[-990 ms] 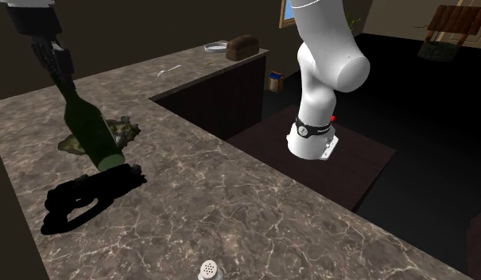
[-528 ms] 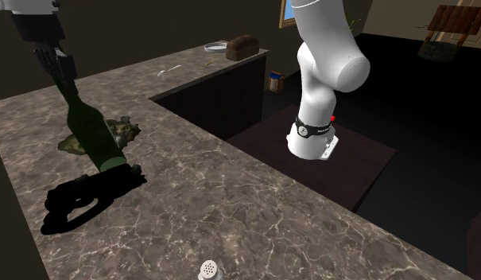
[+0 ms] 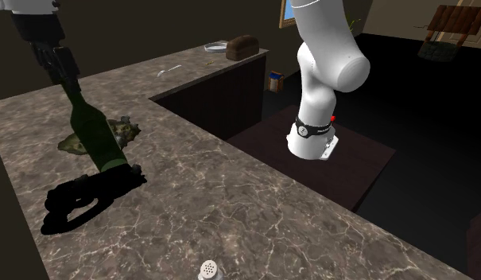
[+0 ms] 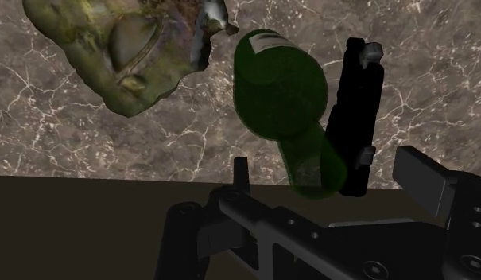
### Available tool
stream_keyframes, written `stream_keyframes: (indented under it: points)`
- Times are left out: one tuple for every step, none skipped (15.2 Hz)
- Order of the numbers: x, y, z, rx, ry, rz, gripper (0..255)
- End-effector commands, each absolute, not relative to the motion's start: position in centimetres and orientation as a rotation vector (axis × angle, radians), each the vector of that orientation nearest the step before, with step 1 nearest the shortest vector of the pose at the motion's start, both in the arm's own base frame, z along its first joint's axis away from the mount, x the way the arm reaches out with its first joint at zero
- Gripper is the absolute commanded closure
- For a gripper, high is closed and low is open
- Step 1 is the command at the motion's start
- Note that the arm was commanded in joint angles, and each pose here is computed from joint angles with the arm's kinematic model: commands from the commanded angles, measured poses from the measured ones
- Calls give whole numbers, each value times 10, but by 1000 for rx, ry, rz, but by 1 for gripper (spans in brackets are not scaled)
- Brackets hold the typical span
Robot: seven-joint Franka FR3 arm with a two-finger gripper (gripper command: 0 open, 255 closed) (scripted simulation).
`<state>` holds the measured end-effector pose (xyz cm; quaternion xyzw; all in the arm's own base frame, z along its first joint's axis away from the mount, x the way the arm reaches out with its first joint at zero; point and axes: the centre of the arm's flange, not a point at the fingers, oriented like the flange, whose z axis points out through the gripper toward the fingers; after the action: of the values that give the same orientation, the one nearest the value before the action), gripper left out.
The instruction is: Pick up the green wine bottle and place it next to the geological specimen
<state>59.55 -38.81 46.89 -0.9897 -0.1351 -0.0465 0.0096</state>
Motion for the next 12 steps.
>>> stream_keyframes:
  points:
    - [594,-388,482,-3090,-422,-145,0]
    - [593,-389,495,-3090,-422,-145,0]
    - [592,-389,508,-3090,-422,-145,0]
    - [591,-390,519,-3090,-422,-145,0]
    - [591,-390,519,-3090,-422,-145,0]
    - [591,-390,519,-3090,-422,-145,0]
    - [591,-390,519,-3090,-422,-145,0]
    - [591,-390,519,-3090,-422,-145,0]
    - [591,-390,519,-3090,-422,-145,0]
    - [591,-390,519,-3090,-422,-145,0]
    - [591,-390,519,-3090,-422,-145,0]
    - [591,-390,519,-3090,-422,-145,0]
